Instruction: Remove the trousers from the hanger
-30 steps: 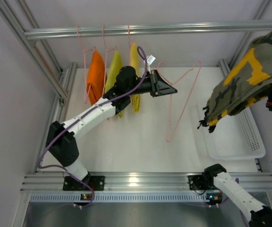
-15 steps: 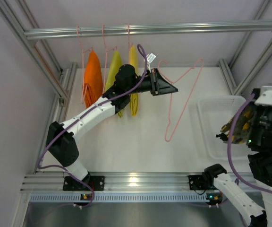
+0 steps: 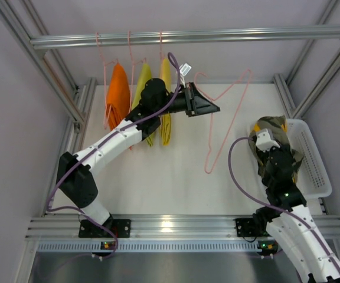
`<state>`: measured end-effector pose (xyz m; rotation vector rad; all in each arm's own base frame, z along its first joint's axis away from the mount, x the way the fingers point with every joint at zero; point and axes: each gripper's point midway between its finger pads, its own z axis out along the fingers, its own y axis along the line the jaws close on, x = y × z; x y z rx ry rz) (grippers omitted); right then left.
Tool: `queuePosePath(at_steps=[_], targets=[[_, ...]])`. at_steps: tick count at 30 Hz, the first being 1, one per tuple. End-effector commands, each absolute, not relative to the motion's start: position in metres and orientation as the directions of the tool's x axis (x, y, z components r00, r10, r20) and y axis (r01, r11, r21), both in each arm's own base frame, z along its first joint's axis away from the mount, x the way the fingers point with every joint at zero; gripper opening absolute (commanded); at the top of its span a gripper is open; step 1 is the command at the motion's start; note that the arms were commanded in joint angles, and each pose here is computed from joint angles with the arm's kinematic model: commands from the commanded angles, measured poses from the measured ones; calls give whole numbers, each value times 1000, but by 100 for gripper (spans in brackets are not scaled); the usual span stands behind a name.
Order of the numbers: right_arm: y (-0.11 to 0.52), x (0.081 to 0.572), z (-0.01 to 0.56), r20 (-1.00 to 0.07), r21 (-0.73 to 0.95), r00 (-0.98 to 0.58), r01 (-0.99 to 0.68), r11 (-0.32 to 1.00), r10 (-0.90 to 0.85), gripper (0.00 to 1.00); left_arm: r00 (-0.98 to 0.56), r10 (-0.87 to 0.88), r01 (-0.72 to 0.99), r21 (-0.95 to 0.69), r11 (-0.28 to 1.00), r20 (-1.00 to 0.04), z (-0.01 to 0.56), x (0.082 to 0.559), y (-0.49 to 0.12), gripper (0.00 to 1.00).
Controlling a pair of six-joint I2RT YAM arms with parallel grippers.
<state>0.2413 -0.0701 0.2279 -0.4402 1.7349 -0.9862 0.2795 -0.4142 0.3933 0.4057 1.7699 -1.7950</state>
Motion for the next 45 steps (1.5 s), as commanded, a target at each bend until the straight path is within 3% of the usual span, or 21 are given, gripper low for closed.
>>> queuePosePath(at_steps=[1,3,4,7,10,12,15,18,21,23,25,26,28,34,45], targets=[[-76,237,246,-744,-666,-308,275,694,-593,4,-724,-239,669,-744,-10,-647,439,266,-396,0],[-68,239,240,-771,-631,-280,221,744,-571,27,-722,-242,669,-743,-8,-648,439,265,-395,0],[-67,235,231,-773,-623,-305,192,759,-557,45,-726,-239,664,-748,0,-645,434,266,-395,0],[-54,225,248,-819,-558,-249,136,818,-517,72,-714,-235,673,-739,29,-659,428,268,-394,0],[-39,206,298,-881,-472,-89,123,873,-464,90,-692,-222,698,-715,33,-687,430,263,-392,0],[-25,187,336,-903,-421,60,84,903,-426,95,-661,-222,728,-685,41,-717,438,260,-390,0],[-6,159,389,-903,-359,245,19,933,-352,91,-632,-241,745,-663,72,-736,446,258,-386,0],[31,143,432,-940,-214,308,-190,958,-149,75,-604,-264,739,-652,169,-752,443,258,-382,0],[77,146,446,-977,-107,211,-445,889,-12,70,-580,-273,728,-639,250,-767,439,253,-384,0],[110,151,445,-989,64,68,-600,797,130,66,-584,-269,691,-643,330,-766,430,252,-389,0],[128,164,449,-964,227,-47,-648,727,260,63,-569,-293,667,-640,381,-768,436,254,-390,0],[133,167,448,-952,272,-80,-657,703,294,62,-575,-314,597,-650,470,-755,425,264,-386,0],[142,181,440,-923,364,-160,-660,657,350,61,-571,-335,570,-656,495,-749,429,262,-389,0],[176,207,422,-896,439,-290,-694,571,336,57,-579,-348,463,-649,604,-737,407,272,-399,0],[208,195,395,-913,408,-332,-770,491,239,59,-570,-355,456,-644,614,-741,402,281,-410,0]])
